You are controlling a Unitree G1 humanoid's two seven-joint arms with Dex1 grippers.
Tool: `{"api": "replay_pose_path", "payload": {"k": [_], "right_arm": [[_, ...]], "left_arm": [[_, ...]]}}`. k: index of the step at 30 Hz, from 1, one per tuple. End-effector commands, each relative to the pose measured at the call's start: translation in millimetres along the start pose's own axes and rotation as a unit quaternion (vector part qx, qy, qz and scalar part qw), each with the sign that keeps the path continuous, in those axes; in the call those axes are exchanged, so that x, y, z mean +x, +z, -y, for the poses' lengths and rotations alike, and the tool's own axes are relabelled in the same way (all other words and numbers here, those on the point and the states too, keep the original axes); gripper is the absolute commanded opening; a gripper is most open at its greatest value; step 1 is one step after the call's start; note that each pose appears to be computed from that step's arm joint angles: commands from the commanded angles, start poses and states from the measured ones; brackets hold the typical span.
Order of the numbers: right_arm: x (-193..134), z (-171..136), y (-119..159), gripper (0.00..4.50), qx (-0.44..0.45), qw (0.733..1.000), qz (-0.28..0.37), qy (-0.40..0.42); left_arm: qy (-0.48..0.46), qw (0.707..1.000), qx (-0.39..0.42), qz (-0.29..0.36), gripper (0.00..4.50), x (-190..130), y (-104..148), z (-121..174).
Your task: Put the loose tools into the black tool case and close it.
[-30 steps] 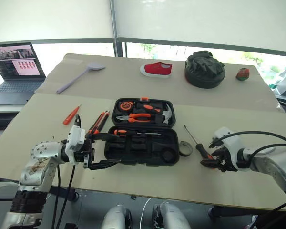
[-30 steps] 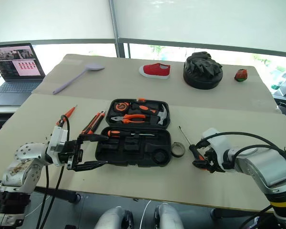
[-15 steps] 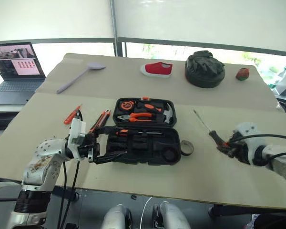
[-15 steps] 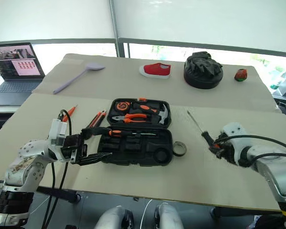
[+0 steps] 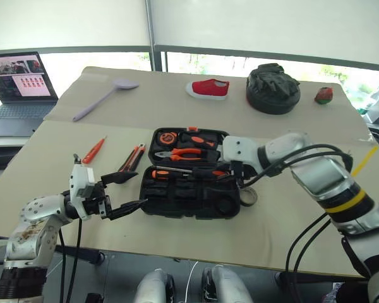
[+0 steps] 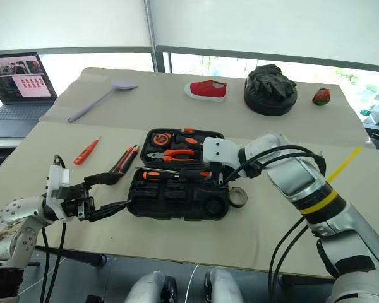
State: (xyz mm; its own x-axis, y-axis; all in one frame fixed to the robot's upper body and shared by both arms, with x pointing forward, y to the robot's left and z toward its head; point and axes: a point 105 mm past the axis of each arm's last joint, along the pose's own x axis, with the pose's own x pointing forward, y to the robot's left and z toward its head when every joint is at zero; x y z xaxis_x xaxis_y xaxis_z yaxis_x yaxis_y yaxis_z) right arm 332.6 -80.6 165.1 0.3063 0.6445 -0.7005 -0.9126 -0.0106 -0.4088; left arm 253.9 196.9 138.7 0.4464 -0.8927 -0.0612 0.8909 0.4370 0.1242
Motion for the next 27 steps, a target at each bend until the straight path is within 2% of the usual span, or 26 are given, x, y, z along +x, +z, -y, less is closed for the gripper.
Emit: {"api": "replay_pose_path", "payload": {"k": [1,9,19,27], "right_arm": [[1,15,-6,1.00,-0.034,0.998,-0.052,-0.024],[5,3,-19,1.00,-0.049,0.994,-0.091,0.024],[18,-8,-28,1.00,0.017,0.995,-0.092,0.025],[19,-8,-36,1.00,0.006,0.992,-0.120,0.038]], "left_arm": [[0.002,1.000,0.027,0.004,4.50,-1,8,11],[0.001,0.999,0.036,-0.007,4.50,1,5,11],[0.001,0.999,0.041,-0.006,4.50,6,6,10],[-0.001,0.999,0.044,-0.005,4.50,9,7,8]]}}
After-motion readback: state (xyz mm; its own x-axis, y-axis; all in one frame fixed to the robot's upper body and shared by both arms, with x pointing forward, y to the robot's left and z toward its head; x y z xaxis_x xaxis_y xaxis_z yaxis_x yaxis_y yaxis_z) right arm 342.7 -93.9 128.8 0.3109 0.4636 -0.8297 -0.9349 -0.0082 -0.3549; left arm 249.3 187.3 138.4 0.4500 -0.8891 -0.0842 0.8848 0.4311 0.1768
